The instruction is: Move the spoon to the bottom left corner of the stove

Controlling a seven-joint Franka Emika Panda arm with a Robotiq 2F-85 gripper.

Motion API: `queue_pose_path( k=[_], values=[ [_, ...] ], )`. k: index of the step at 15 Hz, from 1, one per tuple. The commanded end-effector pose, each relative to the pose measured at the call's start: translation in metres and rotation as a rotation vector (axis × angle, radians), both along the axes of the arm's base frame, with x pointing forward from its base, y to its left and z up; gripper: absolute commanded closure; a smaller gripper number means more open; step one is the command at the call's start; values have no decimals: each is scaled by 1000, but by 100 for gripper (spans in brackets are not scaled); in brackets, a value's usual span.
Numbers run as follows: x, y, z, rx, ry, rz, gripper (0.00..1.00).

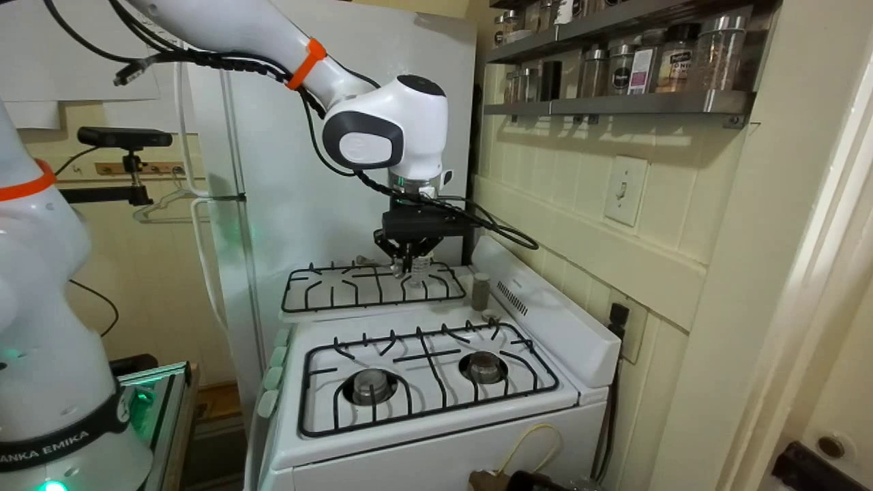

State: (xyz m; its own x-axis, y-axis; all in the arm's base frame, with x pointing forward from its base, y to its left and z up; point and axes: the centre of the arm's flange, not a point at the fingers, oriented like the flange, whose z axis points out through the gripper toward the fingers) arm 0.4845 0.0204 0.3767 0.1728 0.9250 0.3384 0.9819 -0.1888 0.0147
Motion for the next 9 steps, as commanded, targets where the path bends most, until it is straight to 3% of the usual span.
queue_pose_path(
  k=[1,4,9],
  values=[
    [2,20,-9,-2,-20,30,99],
    [-7,62,-17,44,-91,49,99],
    [-53,126,-30,150,-203,-38,99]
  ],
)
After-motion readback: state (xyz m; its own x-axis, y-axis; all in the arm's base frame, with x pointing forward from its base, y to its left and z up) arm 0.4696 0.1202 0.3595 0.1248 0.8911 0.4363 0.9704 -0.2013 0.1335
